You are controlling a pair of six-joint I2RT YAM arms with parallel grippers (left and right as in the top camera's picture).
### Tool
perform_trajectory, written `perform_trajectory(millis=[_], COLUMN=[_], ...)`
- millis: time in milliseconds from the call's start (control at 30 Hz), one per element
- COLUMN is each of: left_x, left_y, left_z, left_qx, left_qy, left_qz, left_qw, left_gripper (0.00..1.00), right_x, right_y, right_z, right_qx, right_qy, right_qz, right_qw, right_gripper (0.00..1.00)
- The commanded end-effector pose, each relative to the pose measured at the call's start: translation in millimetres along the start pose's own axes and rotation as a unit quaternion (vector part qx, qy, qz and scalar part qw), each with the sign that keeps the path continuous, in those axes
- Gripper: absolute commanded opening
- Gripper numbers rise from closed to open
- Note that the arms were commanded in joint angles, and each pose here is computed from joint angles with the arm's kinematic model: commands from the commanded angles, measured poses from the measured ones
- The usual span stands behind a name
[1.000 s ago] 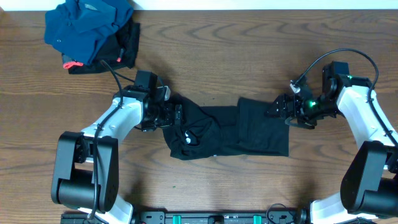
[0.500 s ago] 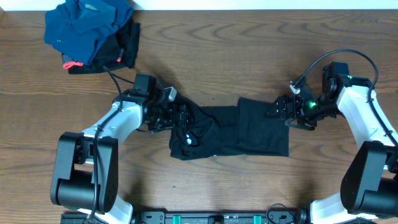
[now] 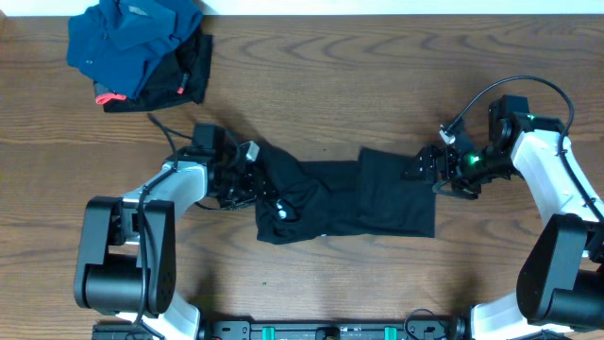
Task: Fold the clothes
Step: 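Fold the left end rightward over the bundle with the left gripper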
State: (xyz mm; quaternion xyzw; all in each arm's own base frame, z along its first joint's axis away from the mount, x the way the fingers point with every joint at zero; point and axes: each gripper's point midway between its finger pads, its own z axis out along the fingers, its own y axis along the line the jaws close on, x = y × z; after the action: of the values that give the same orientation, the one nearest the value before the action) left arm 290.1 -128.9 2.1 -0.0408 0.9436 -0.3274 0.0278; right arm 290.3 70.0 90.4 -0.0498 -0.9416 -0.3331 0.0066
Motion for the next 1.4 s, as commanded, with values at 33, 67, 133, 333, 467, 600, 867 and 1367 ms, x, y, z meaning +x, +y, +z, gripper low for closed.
perform_trajectory(millis=[33,67,133,333,467,600,867,1367], left_x=[7.8,8.0,7.6,9.2,11.8,6.3,-10.7,-11.1], left_y=[30.8,31.6,32.5,53.9,70.2,88.0,70.2,-38.7], left_z=[-0.3,-0.8,-1.4,-6.3,-20.2,-46.4,-86.5,-106.7], left_qx=[-0.037,-0.038,-0.038,-0.104,-0.174,-0.265,-0.3,-0.277], left_qy=[0.008,0.008,0.007,0.007,0.019,0.004,-0.013,-0.04], left_qz=[-0.035,-0.037,-0.038,-0.055,-0.074,-0.127,-0.124,-0.012], left_qw=[0.999,0.999,0.999,0.993,0.982,0.956,0.946,0.96], left_gripper=[0.18,0.12,0.06,0.06,0.06,0.06,0.06,0.06], right_x=[-6.4,-6.6,-6.9,-6.9,-6.8,-7.0,-6.9,-7.5], right_y=[5.9,5.9,5.9,2.2,-2.5,-2.5,-2.5,-11.8], right_z=[-6.9,-6.9,-6.9,-6.9,-7.1,-7.1,-7.1,-7.8], right_qx=[0.001,0.001,0.001,0.012,0.025,0.025,0.025,0.052], right_qy=[-0.017,-0.017,-0.018,-0.018,-0.017,-0.017,-0.017,-0.017], right_qz=[-0.023,-0.025,-0.031,-0.032,-0.032,-0.032,-0.032,-0.031], right_qw=[1.0,1.0,0.999,0.999,0.999,0.999,0.999,0.998], right_gripper=[0.99,0.99,0.99,0.99,0.99,0.99,0.99,0.99])
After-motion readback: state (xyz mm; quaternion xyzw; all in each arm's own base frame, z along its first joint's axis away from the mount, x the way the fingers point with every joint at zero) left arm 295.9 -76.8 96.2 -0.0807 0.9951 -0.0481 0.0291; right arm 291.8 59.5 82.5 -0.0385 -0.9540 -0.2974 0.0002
